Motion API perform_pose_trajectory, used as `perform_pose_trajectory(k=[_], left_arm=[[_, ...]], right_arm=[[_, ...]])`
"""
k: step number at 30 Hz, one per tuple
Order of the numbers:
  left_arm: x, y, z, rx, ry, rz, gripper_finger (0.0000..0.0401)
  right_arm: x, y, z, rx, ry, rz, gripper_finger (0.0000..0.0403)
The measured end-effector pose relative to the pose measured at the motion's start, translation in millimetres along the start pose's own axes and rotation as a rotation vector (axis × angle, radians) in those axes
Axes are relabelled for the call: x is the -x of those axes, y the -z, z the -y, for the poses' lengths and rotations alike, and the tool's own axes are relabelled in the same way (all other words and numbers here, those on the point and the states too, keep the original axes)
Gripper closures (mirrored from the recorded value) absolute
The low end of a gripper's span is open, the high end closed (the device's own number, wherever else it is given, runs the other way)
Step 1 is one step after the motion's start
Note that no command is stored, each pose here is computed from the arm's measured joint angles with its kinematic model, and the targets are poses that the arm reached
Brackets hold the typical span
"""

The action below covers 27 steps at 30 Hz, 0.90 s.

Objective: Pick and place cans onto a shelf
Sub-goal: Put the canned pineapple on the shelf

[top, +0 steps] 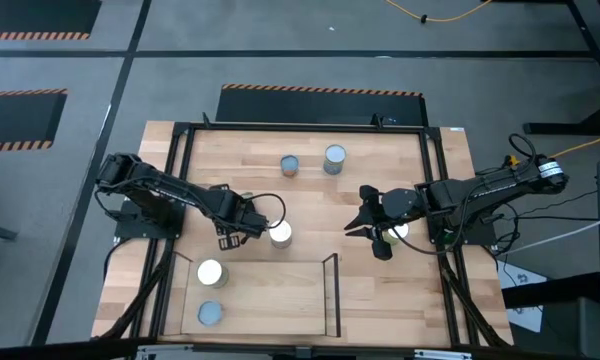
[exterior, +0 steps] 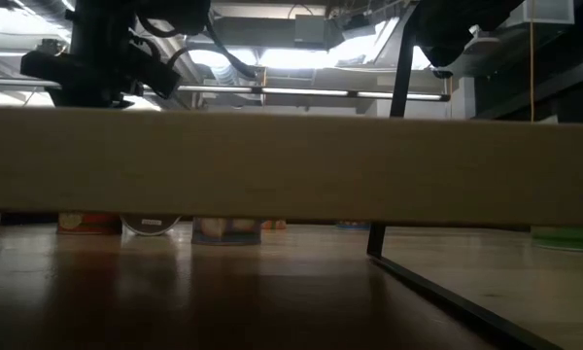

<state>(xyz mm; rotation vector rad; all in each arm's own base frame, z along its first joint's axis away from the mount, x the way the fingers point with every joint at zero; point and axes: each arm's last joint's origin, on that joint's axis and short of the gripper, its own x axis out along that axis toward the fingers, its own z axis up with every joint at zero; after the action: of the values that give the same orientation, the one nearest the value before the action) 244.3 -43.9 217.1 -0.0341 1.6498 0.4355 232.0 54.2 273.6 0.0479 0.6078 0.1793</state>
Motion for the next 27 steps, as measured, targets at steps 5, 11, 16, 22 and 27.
perform_pose_trajectory(k=[5,11,16,22,27], left_arm=[[0.1,0.0,0.3,0.0,0.004,0.0,0.0304],[0.4,0.0,0.4,0.005,0.01,0.0,0.0341],[0.5,-0.1,0.4,0.006,0.01,0.001,0.0363],[0.6,-0.1,0.4,0.006,0.01,0.002,0.0385],[0.7,-0.1,0.4,0.006,0.01,0.003,0.0398]], right_arm=[[0.0,0.0,0.0,-0.002,0.0,0.0,0.0331],[-0.1,0.0,0.1,-0.002,0.0,0.0,0.0331],[0.0,0.0,0.0,-0.002,0.0,0.0,0.0331],[-0.1,0.0,0.0,-0.001,0.0,0.0,0.0331],[0.0,0.0,0.0,-0.002,0.0,0.0,0.0331]])
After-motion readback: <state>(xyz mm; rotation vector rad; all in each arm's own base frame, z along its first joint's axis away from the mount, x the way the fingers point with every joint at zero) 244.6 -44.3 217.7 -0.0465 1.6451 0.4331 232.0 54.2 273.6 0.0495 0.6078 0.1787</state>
